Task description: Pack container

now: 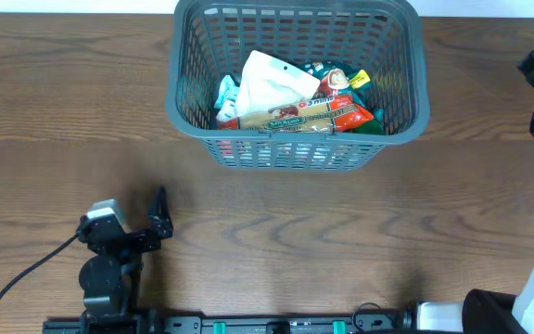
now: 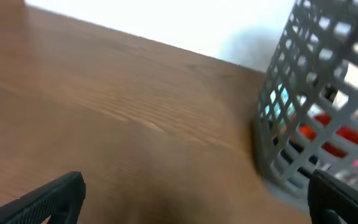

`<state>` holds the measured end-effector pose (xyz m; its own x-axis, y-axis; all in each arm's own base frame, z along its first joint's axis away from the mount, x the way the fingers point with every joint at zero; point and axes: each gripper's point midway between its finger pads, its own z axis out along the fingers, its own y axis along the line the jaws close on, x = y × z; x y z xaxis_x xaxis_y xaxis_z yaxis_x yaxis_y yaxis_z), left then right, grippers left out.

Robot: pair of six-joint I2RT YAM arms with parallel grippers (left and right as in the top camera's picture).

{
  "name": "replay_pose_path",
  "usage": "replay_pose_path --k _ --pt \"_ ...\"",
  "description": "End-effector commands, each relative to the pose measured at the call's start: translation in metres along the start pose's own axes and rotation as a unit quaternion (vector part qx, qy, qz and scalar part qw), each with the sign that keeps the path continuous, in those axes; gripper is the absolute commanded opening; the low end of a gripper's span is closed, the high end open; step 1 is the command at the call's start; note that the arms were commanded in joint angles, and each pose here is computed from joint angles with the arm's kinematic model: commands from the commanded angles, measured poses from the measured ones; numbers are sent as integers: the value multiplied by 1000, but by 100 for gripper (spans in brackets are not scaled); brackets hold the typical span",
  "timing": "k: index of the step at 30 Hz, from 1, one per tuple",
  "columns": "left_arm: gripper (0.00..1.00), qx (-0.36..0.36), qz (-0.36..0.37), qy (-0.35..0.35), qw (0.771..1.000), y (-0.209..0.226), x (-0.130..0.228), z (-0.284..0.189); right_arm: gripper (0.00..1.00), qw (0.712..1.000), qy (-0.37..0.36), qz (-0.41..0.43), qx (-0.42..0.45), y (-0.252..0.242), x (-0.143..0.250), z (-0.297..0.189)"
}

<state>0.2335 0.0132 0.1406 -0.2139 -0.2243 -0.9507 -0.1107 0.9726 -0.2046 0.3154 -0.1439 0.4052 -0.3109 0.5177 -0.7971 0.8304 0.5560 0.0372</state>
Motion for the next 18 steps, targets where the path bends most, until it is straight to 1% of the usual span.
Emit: replay_pose_path --k 1,8,14,18 --pt "99 10 78 12 997 -1 11 2 99 1000 -7 9 8 -5 -4 -1" --pt "99 10 79 12 997 -1 11 2 99 1000 -7 9 8 -5 -4 -1" --pt "99 13 113 12 993 -2 11 2 99 1000 -7 9 8 -5 -4 -1" --pt "99 13 107 12 994 -2 11 2 99 1000 -7 9 8 -5 -4 -1"
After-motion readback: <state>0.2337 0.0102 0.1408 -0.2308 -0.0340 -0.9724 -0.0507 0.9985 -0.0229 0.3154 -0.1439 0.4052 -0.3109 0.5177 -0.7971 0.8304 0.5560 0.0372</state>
